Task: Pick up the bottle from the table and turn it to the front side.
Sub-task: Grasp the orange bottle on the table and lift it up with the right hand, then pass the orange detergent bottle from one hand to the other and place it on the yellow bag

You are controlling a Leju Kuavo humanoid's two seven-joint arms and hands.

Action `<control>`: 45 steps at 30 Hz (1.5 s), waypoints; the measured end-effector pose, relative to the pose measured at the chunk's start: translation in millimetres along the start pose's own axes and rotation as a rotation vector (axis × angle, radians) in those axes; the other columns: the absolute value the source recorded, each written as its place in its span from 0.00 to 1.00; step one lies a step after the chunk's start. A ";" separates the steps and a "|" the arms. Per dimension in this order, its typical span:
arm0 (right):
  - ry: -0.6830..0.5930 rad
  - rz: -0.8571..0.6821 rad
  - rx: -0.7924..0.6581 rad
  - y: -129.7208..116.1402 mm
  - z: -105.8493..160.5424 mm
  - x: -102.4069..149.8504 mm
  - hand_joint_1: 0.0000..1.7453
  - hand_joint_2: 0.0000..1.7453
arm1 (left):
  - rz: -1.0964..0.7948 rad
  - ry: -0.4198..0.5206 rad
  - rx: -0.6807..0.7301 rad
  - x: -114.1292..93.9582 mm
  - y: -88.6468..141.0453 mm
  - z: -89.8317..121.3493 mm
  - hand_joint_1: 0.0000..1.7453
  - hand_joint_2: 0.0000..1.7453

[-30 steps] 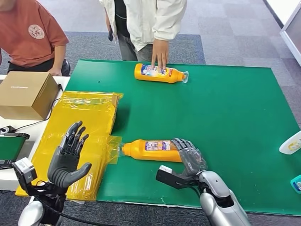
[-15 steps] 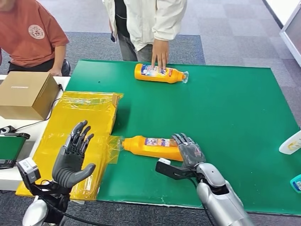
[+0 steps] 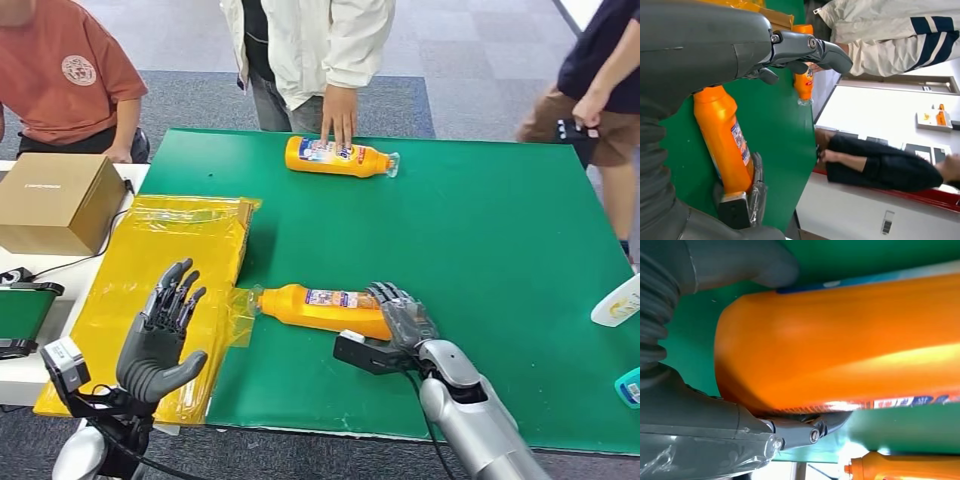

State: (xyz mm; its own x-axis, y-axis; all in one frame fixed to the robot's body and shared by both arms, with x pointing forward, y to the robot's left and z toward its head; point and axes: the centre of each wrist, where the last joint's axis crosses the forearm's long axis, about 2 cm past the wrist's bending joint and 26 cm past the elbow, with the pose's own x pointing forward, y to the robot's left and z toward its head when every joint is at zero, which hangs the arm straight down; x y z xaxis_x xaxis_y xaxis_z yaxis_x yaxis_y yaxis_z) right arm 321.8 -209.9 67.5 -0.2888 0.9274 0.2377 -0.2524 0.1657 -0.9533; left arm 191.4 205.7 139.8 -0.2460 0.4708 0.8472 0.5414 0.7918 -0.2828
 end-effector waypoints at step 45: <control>-0.457 -0.722 -0.247 -35.3 45.5 61.1 1.00 1.00 | 0.383 -0.041 -0.036 -8.5 8.4 -37.0 0.00 1.00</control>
State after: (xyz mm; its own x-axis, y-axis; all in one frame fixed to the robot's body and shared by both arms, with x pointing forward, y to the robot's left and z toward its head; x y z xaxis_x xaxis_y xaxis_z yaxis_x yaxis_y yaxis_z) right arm 271.1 -174.4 124.1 -0.4898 0.3531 0.7972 -0.3244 0.7749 -0.5425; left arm 227.7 194.0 146.9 -0.0520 0.7452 0.6649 0.6278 0.5422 -0.5585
